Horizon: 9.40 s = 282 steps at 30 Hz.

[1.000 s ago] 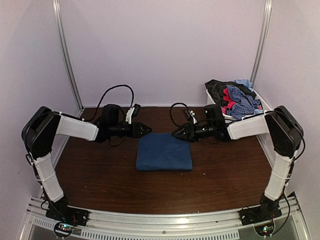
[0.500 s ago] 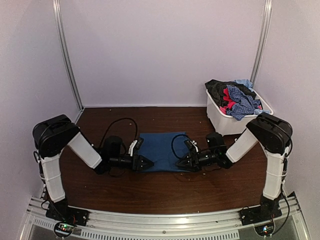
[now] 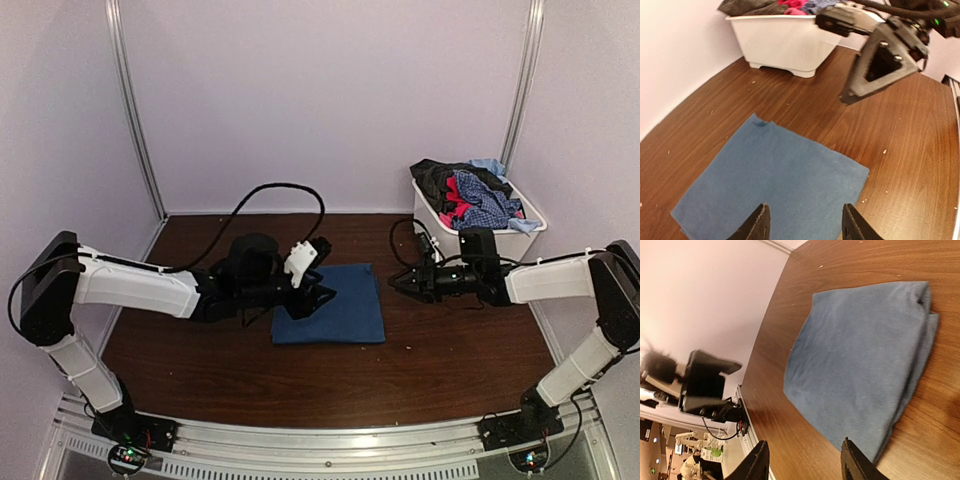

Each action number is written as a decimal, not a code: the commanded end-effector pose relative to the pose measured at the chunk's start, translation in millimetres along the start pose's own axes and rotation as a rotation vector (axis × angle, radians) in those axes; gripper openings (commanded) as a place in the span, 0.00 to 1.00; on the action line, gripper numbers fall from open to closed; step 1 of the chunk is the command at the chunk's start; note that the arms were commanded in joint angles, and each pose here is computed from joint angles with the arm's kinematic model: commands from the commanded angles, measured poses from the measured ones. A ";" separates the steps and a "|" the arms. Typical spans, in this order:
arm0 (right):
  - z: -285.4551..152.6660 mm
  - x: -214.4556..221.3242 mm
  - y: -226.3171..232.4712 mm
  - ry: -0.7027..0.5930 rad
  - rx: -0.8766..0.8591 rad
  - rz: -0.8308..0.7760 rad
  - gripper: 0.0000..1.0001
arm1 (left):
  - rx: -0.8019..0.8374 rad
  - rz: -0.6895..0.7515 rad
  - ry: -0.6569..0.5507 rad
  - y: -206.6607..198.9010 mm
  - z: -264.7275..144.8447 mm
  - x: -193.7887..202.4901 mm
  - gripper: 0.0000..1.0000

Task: Fold and stack the mixed laundry pile
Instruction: Smooth out the square-folded T-shirt at the center of the board, then pick up the square-folded T-shirt from the center of the board, then pass from the left arm to the right, then turn over the square-folded T-shirt at the center of the board, then rotate the square-folded T-shirt at the center of the board, then move the square-folded T-shirt to the corner of the board.

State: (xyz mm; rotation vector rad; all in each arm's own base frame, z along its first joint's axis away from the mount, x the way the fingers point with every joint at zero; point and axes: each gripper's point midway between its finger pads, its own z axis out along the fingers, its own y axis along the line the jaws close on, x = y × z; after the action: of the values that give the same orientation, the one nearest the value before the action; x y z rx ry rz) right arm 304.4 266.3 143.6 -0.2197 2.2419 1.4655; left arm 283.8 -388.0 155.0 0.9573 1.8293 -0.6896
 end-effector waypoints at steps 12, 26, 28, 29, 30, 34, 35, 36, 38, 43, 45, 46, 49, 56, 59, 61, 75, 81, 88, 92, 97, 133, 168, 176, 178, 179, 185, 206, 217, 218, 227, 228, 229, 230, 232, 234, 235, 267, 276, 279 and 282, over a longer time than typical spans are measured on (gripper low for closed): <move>-19.8 19.1 -63.3 -0.001 0.203 0.136 0.51 | 0.006 0.688 0.299 -83.7 103.3 69.2 0.39; -13.1 28.3 -73.6 0.003 0.191 0.205 0.65 | 0.041 0.749 0.345 -94.9 135.6 96.8 0.12; -10.4 29.6 -74.3 0.007 0.192 0.217 0.68 | 0.038 0.730 0.318 -95.1 134.2 86.3 0.05; -8.9 30.4 -74.5 0.009 0.192 0.222 0.72 | 0.035 0.714 0.302 -94.0 133.1 79.8 0.02; -6.8 31.5 -74.0 0.012 0.190 0.224 0.74 | 0.037 0.695 0.287 -93.4 131.8 73.7 0.00; 1.4 38.4 -75.4 0.028 0.183 0.245 0.76 | 0.039 0.627 0.214 -90.7 122.7 47.9 0.00; 3.2 38.5 -75.2 0.027 0.178 0.247 0.76 | 0.037 0.617 0.201 -89.9 120.6 43.2 0.00; 4.8 39.3 -74.4 0.029 0.174 0.250 0.76 | 0.037 0.610 0.189 -89.6 118.4 38.7 0.00; 7.6 39.3 -73.8 0.030 0.167 0.257 0.76 | 0.035 0.596 0.169 -88.7 114.6 32.2 0.00; 17.4 39.7 -67.4 0.031 0.137 0.276 0.86 | 0.032 0.585 0.150 -86.1 110.7 25.6 0.00; 22.9 38.1 -63.9 0.028 0.116 0.292 0.87 | 0.030 0.582 0.147 -85.4 110.3 23.8 0.00; 26.1 38.1 -63.3 0.026 0.107 0.302 0.87 | 0.030 0.583 0.144 -85.9 110.1 22.9 0.00; 37.2 36.4 -62.7 0.021 0.077 0.336 0.85 | 0.032 0.582 0.133 -86.7 107.8 19.3 0.00; 60.1 17.6 -68.1 -0.005 0.032 0.382 0.74 | 0.065 0.585 0.113 -92.4 94.2 14.7 0.00; 70.5 11.0 -75.1 -0.006 0.032 0.402 0.64 | 0.077 0.585 0.105 -94.7 86.3 12.2 0.00; 75.1 8.5 -80.0 -0.010 0.037 0.419 0.60 | 0.082 0.588 0.100 -96.7 81.6 10.8 0.00; 91.1 -21.8 -105.7 -0.076 0.039 0.483 0.42 | 0.125 0.623 0.108 -113.8 63.4 19.7 0.00; 98.9 -30.7 -118.7 -0.079 0.075 0.475 0.37 | 0.130 0.616 0.101 -115.7 56.5 18.5 0.00; 104.8 -38.8 -125.8 -0.089 0.085 0.469 0.15 | 0.130 0.619 0.102 -117.6 51.5 19.5 0.00; 104.8 -45.7 -124.9 -0.088 0.118 0.423 0.00 | 0.118 0.591 0.104 -115.7 49.0 17.0 0.05; 93.4 -69.1 -103.1 -0.073 0.191 0.265 0.00 | 0.018 0.474 0.097 -86.6 27.4 10.9 0.33; 235.6 38.8 77.5 0.466 0.419 -0.731 0.00 | -0.791 -0.630 -0.114 184.2 -236.7 48.8 0.79; 174.1 45.3 -57.1 0.495 0.195 -0.253 0.33 | -0.217 -0.669 0.396 61.5 -79.2 172.6 0.47; 124.8 135.6 -26.2 0.547 0.135 -0.172 0.34 | -0.372 -0.662 0.361 132.5 -53.0 152.1 0.46; 123.8 160.6 4.4 0.586 0.052 -0.184 0.36 | -0.372 -0.632 0.329 147.0 -42.3 133.4 0.49; 122.1 165.6 17.4 0.594 0.014 -0.183 0.37 | -0.353 -0.625 0.295 151.2 -39.0 119.4 0.50; 102.9 100.7 32.9 0.425 0.035 -0.230 0.40 | -0.203 -0.572 0.164 128.8 -53.5 71.0 0.53; 123.9 40.1 -67.8 0.355 0.104 -0.119 0.33 | -0.268 -0.781 0.333 115.3 -70.2 197.2 0.49; 105.6 -47.9 9.6 0.190 0.066 -0.298 0.47 | -0.436 -0.463 0.202 157.7 -93.0 76.4 0.68; 98.5 -54.3 14.9 0.170 0.081 -0.317 0.49 | -0.435 -0.427 0.214 152.1 -94.2 70.3 0.70; 45.0 -73.6 22.7 0.100 0.219 -0.358 0.60 | -0.453 -0.273 0.409 95.4 -75.3 78.2 0.80; 46.4 -68.1 23.7 0.118 0.242 -0.364 0.60 | -0.478 -0.298 0.400 98.2 -79.8 80.9 0.81; 50.7 -60.5 25.7 0.138 0.259 -0.371 0.59 | -0.498 -0.333 0.378 102.5 -85.9 81.4 0.82; 57.2 -52.4 30.1 0.152 0.265 -0.376 0.59 | -0.502 -0.377 0.357 105.8 -92.2 81.9 0.84; 78.6 -28.6 46.1 0.193 0.240 -0.383 0.60 | -0.501 -0.481 0.305 116.3 -105.1 81.7 0.84; 104.9 -2.0 55.3 0.243 0.244 -0.394 0.61 | -0.511 -0.565 0.257 128.3 -121.9 84.1 0.85; 118.1 10.4 59.6 0.267 0.244 -0.402 0.62 | -0.526 -0.596 0.240 134.4 -129.7 85.0 0.85; -18.4 61.7 -24.1 0.478 0.957 -0.589 0.80 | -0.391 -0.636 0.175 152.0 -111.9 75.0 0.91; 31.5 101.2 1.9 0.319 0.823 -0.151 0.83 | -0.339 -0.658 0.130 150.0 -101.4 66.0 0.91; 46.5 120.7 -18.8 0.355 0.896 -0.108 0.83 | -0.317 -0.669 0.130 148.2 -95.9 69.1 0.92; 43.4 141.2 -49.1 0.385 0.973 -0.047 0.83 | -0.298 -0.671 0.141 145.5 -92.9 71.5 0.92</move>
State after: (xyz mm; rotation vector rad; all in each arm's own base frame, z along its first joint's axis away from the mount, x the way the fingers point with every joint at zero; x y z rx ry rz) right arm 215.0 311.4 60.8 -0.4512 2.8439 0.2554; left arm 333.7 -203.2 106.6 0.1675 2.3794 -0.6487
